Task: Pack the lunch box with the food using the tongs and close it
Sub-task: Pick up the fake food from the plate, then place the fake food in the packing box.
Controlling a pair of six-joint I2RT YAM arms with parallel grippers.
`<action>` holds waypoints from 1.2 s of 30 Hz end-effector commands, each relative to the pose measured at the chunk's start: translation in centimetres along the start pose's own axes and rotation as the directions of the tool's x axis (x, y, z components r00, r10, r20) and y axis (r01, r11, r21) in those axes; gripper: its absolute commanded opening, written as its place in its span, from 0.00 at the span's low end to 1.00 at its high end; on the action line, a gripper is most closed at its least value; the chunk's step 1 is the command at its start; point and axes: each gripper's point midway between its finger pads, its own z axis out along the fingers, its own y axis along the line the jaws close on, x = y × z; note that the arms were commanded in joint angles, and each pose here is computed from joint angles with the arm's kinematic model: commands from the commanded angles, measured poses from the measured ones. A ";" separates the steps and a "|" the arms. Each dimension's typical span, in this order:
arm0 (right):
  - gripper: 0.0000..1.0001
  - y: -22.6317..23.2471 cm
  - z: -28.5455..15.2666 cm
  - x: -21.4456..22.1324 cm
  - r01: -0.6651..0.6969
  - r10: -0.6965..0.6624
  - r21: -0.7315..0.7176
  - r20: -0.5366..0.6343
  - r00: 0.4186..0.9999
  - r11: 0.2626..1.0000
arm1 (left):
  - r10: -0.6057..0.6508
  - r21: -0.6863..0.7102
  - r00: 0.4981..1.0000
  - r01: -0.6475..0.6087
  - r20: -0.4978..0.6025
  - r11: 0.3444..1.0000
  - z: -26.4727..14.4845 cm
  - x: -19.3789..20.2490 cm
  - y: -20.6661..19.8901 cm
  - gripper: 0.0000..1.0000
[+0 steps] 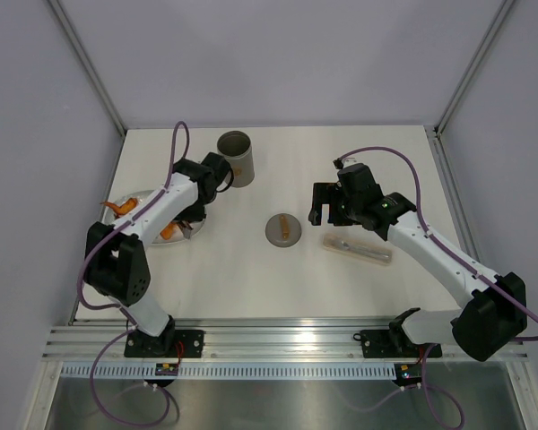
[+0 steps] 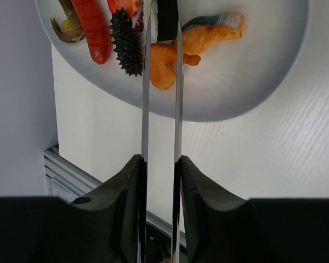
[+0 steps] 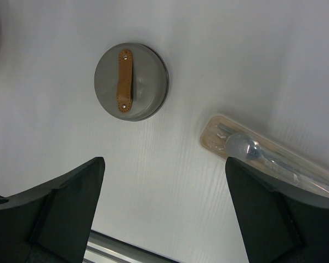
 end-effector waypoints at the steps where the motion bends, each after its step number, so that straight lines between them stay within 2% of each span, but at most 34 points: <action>1: 0.99 0.7 0.0 -1.0 -0.007 0.008 -0.032 0.033 0.999 0.999 | -0.090 0.018 0.990 0.089 0.108 0.996 -3.1 -2.4 2.5 0.00; 12: 0.99 0.6 -0.2 -0.9 -0.011 0.012 -0.030 0.034 0.999 0.999 | -0.165 0.127 0.973 0.145 0.160 0.981 -5.9 -3.2 3.2 0.00; 19: 0.99 0.5 -0.6 -1.1 -0.022 0.023 -0.022 0.049 0.999 1.000 | -0.222 0.258 0.950 0.163 0.221 0.952 -9.9 -4.8 3.3 0.00; 25: 1.00 0.2 -0.8 -1.2 -0.023 0.023 -0.007 0.063 0.998 1.000 | -0.283 0.409 0.917 0.153 0.280 0.900 -14.6 -7.3 3.0 0.00; 28: 0.99 0.1 -1.0 -1.4 -0.026 0.026 -0.002 0.069 0.997 1.000 | -0.305 0.508 0.907 0.123 0.292 0.852 -16.8 -8.6 1.9 0.00; 32: 0.99 -0.1 -1.4 -1.6 -0.032 0.031 0.005 0.084 0.996 0.999 | -0.350 0.605 0.881 0.095 0.319 0.790 -19.1 -10.6 0.5 0.00; 36: 0.99 -0.2 -1.7 -1.7 -0.031 0.030 0.013 0.088 0.996 0.999 | -0.364 0.643 0.865 0.065 0.345 0.763 -19.9 -12.4 -0.8 0.00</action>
